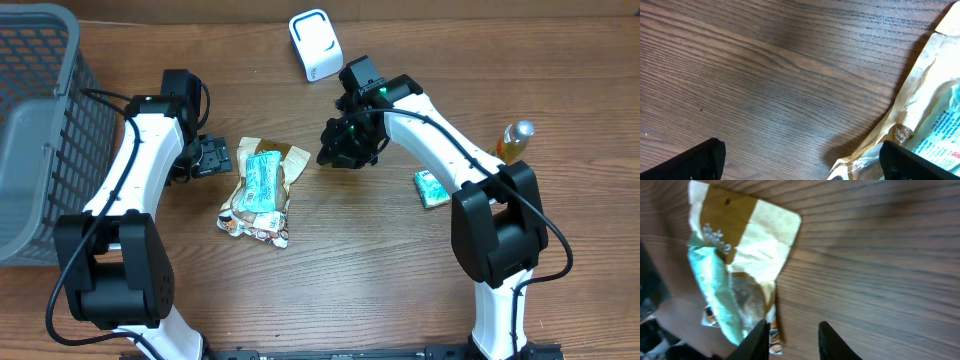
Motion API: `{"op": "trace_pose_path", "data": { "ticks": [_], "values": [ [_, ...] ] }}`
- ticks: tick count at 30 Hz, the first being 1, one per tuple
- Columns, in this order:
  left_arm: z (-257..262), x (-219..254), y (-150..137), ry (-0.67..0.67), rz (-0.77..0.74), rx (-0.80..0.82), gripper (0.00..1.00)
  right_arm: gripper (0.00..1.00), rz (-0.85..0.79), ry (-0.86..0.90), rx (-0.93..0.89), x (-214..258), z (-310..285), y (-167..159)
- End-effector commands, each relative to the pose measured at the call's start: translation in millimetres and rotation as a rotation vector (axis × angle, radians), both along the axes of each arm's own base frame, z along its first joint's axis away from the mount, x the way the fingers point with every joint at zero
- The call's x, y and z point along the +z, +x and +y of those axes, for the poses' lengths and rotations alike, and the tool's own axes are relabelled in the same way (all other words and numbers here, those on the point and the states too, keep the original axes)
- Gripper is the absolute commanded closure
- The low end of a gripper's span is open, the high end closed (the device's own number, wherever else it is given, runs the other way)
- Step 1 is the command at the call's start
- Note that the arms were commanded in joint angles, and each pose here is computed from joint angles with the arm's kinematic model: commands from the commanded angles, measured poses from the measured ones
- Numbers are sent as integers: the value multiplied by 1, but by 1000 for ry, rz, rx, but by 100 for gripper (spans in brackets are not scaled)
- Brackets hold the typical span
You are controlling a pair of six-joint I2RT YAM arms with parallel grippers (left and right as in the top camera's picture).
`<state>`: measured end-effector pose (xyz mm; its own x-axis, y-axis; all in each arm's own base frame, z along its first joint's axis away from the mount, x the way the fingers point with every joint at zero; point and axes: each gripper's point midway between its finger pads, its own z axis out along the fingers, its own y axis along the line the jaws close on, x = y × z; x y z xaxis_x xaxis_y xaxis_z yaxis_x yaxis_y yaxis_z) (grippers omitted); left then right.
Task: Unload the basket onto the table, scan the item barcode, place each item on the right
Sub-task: 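Move the right gripper left to the teal wrapper on the bag, then grasp the teal wrapper on the Pantree bag with the right gripper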
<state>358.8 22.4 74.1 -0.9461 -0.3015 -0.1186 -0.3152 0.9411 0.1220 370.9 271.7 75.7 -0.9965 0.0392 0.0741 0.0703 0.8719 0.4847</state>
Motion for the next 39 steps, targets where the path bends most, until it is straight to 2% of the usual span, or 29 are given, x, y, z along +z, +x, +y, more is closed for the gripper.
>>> {"op": "trace_pose_path", "data": {
  "ticks": [1,5,7,14,39],
  "values": [
    [3,6,4,5,-20,-1,0,68,-13,75,39,20,19,-9],
    [3,6,4,5,-20,-1,1,56,-52,97,78,22,38,-12],
    [3,6,4,5,-20,-1,0,54,-70,107,92,24,45,-12],
    [3,6,4,5,-21,-1,0,53,-97,123,106,26,62,-15],
    [3,6,4,5,-20,-1,0,53,-137,55,82,20,61,-11]
  ]
}}
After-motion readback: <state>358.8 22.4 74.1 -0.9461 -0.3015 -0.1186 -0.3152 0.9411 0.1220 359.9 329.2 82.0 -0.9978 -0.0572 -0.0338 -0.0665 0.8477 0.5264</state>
